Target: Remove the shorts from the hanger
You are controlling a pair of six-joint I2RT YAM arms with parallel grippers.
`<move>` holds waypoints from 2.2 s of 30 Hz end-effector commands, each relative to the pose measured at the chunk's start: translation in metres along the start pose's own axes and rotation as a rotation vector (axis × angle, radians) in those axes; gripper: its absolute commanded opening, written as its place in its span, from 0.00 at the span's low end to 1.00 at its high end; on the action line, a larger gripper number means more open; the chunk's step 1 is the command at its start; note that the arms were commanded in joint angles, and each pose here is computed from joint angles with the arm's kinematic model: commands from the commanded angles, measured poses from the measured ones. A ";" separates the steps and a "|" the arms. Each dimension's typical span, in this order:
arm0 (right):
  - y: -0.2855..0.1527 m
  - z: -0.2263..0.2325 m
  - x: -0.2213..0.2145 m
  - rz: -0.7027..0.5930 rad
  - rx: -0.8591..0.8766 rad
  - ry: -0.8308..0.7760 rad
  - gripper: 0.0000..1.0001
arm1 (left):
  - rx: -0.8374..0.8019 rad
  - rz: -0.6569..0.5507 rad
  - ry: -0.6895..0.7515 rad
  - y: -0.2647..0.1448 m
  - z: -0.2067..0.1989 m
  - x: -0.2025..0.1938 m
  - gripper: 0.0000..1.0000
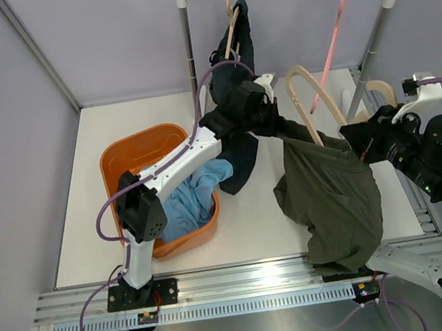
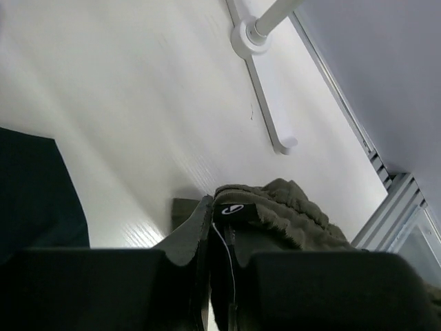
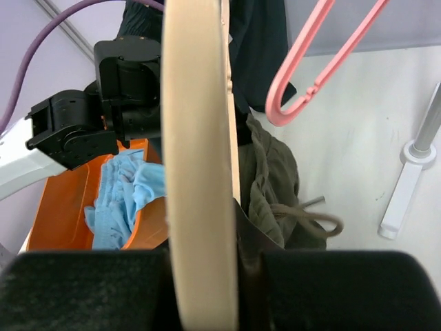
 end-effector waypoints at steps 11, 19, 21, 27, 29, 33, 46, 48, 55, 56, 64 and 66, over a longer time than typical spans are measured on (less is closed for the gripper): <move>0.032 -0.005 0.037 -0.142 -0.200 0.007 0.00 | -0.136 -0.200 0.287 -0.141 -0.055 0.022 0.00; 0.080 0.009 0.055 -0.199 -0.247 -0.046 0.00 | -0.501 0.048 0.731 -0.241 -0.145 -0.074 0.05; 0.091 0.013 0.059 -0.202 -0.257 -0.066 0.00 | -0.499 0.092 0.791 -0.260 -0.141 -0.095 0.04; 0.108 0.016 0.071 -0.240 -0.302 -0.094 0.00 | -0.679 0.170 0.861 -0.314 -0.134 -0.132 0.06; 0.113 0.018 0.072 -0.240 -0.304 -0.097 0.00 | -0.601 0.081 0.853 -0.329 -0.125 -0.116 0.07; 0.121 0.021 0.074 -0.222 -0.306 -0.110 0.00 | -0.332 -0.219 0.790 -0.364 -0.108 -0.052 0.11; 0.121 0.021 0.053 -0.145 -0.279 -0.086 0.00 | 0.341 -1.163 0.378 -0.544 -0.052 0.129 0.09; 0.117 0.020 0.050 -0.132 -0.273 -0.082 0.00 | 0.405 -1.210 0.408 -0.548 -0.049 0.132 0.09; 0.110 0.018 0.045 -0.116 -0.261 -0.076 0.00 | 0.469 -1.103 0.482 -0.486 -0.043 0.120 0.11; 0.110 0.017 0.043 -0.109 -0.261 -0.079 0.00 | 0.441 -1.079 0.500 -0.473 -0.043 0.119 0.11; 0.107 0.016 0.031 -0.070 -0.243 -0.088 0.00 | 0.446 -0.664 0.124 -0.328 0.077 0.083 0.04; 0.107 0.016 0.028 -0.060 -0.233 -0.091 0.00 | 0.445 -0.542 -0.034 -0.301 0.124 0.065 0.01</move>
Point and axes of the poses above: each gripper's point midway between its finger pads, its own y axis out along the fingers, its own z axis along the line the jaws close on, x = y × z, the point moved 6 cm from there along -y, back along the fingers, and after that the axes turned 3 degrees about -y, right-handed, at the moved point
